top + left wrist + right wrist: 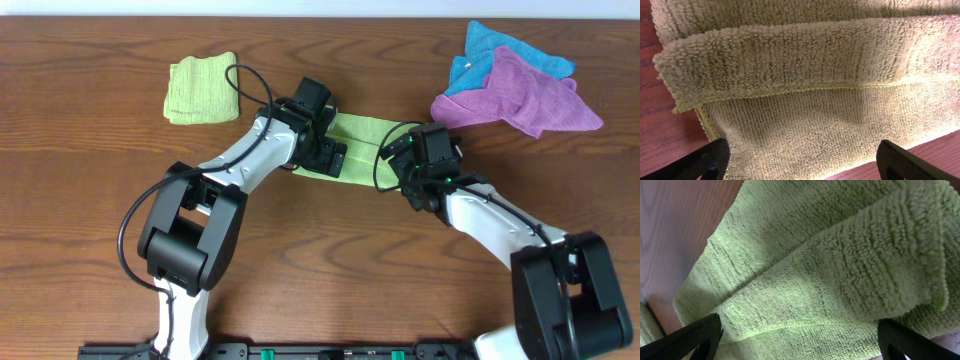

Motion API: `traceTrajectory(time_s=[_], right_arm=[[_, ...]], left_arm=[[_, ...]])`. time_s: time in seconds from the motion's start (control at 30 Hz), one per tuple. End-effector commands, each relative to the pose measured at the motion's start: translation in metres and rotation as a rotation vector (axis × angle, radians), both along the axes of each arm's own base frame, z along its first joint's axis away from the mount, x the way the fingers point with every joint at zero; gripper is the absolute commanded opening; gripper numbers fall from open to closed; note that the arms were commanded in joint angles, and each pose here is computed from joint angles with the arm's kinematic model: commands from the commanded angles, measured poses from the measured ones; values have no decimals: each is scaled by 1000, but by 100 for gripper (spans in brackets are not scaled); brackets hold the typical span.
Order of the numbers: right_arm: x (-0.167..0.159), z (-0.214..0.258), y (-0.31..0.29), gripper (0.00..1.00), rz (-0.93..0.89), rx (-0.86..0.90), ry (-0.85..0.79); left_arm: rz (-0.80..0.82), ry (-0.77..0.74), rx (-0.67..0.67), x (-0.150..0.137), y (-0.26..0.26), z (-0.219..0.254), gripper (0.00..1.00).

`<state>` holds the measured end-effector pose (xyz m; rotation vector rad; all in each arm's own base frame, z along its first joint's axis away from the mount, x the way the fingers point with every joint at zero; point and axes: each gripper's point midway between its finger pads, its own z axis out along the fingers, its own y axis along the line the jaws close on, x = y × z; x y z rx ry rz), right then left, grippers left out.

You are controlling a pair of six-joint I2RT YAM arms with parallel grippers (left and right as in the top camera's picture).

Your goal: Fold the cloth

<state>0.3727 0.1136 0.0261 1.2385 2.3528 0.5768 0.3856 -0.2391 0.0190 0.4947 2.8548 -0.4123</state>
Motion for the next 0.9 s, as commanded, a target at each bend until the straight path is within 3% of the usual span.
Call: traceTrajectory(time_s=[0.0, 0.23, 0.6, 0.87], right_arm=[[1, -5, -3, 99, -8, -42, -2], [31, 13, 3, 99, 89, -98, -167], [60, 26, -30, 99, 6, -321, -311], [94, 5, -20, 99, -22, -273, -448]], left_arm=[[-14, -3, 16, 3, 1, -5, 95], [-14, -1, 18, 2, 1, -5, 95], [-14, 27, 32, -5, 4, -7, 95], [-15, 56, 46, -11, 8, -9, 95]])
